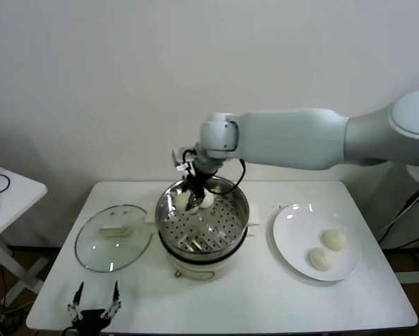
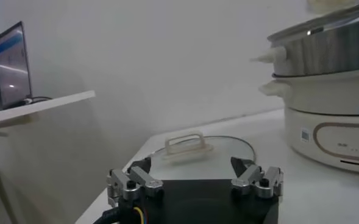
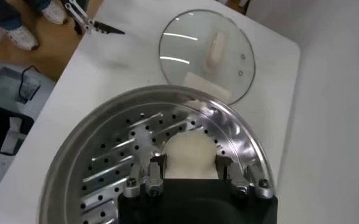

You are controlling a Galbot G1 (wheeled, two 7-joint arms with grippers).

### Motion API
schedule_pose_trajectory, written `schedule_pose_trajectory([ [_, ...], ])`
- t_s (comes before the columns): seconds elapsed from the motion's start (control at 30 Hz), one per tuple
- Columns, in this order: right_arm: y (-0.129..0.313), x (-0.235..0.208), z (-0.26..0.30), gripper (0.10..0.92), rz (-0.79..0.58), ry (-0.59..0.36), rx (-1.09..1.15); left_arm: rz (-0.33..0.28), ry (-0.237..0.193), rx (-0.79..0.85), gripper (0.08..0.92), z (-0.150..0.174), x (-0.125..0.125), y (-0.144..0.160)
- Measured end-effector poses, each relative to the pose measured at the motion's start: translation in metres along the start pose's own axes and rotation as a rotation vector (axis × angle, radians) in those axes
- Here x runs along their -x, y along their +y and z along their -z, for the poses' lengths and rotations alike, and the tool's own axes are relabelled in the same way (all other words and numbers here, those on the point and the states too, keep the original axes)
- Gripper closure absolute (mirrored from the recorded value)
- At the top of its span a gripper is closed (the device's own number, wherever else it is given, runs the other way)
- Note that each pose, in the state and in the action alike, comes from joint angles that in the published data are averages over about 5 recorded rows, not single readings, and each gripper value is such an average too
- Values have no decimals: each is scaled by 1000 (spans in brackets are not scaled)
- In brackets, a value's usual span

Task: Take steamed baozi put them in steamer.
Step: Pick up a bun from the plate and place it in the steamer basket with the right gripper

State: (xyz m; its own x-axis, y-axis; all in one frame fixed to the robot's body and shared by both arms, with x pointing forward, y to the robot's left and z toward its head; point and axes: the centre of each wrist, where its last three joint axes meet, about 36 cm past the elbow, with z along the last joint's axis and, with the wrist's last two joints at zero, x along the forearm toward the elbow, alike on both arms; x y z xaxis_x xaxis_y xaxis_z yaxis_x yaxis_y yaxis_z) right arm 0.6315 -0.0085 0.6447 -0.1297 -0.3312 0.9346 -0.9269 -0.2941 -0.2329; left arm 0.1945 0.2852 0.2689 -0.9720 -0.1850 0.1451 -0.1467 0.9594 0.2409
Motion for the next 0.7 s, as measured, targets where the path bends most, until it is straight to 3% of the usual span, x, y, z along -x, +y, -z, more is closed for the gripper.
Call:
schedule_pose_trajectory([
  [0.47, 3, 48, 2, 455, 11, 10, -3, 1, 3, -1, 177, -2, 2, 0],
  [0.7, 2, 55, -1, 301, 5, 6, 0, 2, 6, -1, 177, -3, 3, 0],
])
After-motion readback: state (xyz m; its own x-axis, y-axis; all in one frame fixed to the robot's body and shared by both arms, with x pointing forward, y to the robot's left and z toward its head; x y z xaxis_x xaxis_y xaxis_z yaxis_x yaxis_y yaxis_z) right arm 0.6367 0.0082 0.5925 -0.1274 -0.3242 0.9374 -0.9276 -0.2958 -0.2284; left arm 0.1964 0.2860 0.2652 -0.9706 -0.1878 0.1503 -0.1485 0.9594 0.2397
